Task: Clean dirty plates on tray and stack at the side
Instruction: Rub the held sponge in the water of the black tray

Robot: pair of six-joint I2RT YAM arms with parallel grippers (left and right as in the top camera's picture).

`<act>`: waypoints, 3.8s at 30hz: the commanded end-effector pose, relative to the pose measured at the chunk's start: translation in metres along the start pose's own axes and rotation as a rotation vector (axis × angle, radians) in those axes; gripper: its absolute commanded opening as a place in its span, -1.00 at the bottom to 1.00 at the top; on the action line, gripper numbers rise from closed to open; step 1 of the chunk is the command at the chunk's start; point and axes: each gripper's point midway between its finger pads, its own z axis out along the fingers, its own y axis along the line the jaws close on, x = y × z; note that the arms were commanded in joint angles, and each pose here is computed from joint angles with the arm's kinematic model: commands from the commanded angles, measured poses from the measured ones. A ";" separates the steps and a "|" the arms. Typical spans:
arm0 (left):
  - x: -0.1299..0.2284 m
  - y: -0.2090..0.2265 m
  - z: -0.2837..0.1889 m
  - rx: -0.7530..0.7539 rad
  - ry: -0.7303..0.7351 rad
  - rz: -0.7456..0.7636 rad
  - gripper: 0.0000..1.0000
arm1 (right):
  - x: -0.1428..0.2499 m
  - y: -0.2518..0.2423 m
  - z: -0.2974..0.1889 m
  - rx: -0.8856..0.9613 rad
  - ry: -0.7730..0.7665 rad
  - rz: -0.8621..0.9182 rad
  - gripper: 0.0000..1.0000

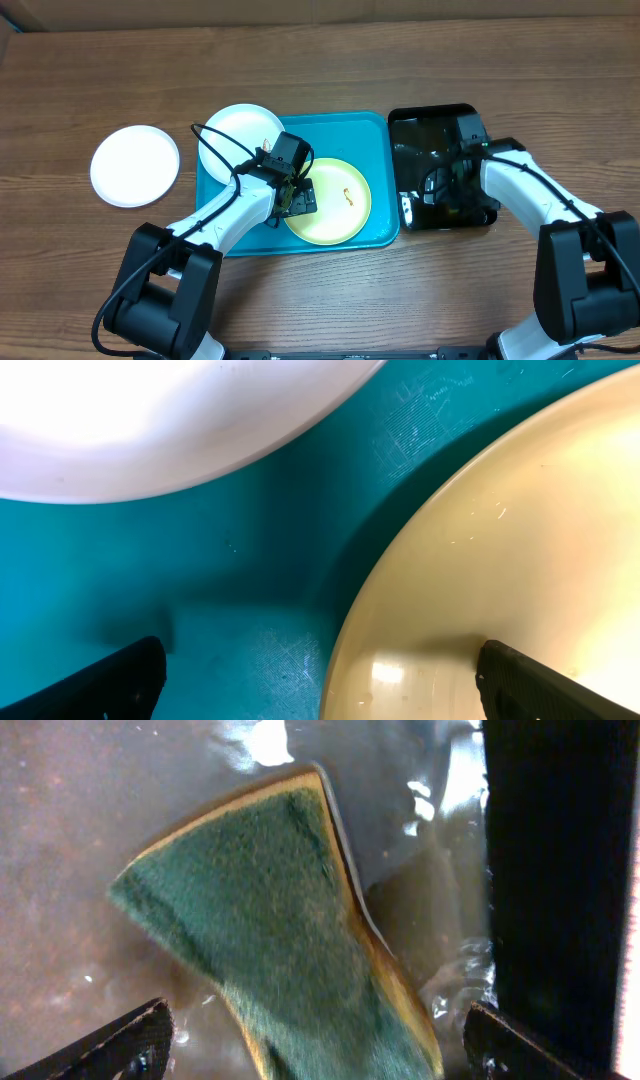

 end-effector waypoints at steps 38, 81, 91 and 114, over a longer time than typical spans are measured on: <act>-0.005 -0.002 -0.001 0.007 -0.004 -0.011 0.99 | -0.003 0.027 -0.012 -0.173 0.003 -0.075 0.43; 0.005 -0.014 -0.002 0.074 0.045 0.073 -0.92 | -0.015 0.028 -0.010 -0.174 -0.056 -0.072 0.36; 0.005 -0.014 -0.002 0.074 0.045 0.070 -0.70 | -0.013 0.027 -0.009 -0.171 -0.046 -0.073 -0.14; 0.005 -0.014 -0.002 0.074 0.045 0.070 -0.69 | -0.020 0.031 0.002 -0.186 -0.110 -0.070 0.22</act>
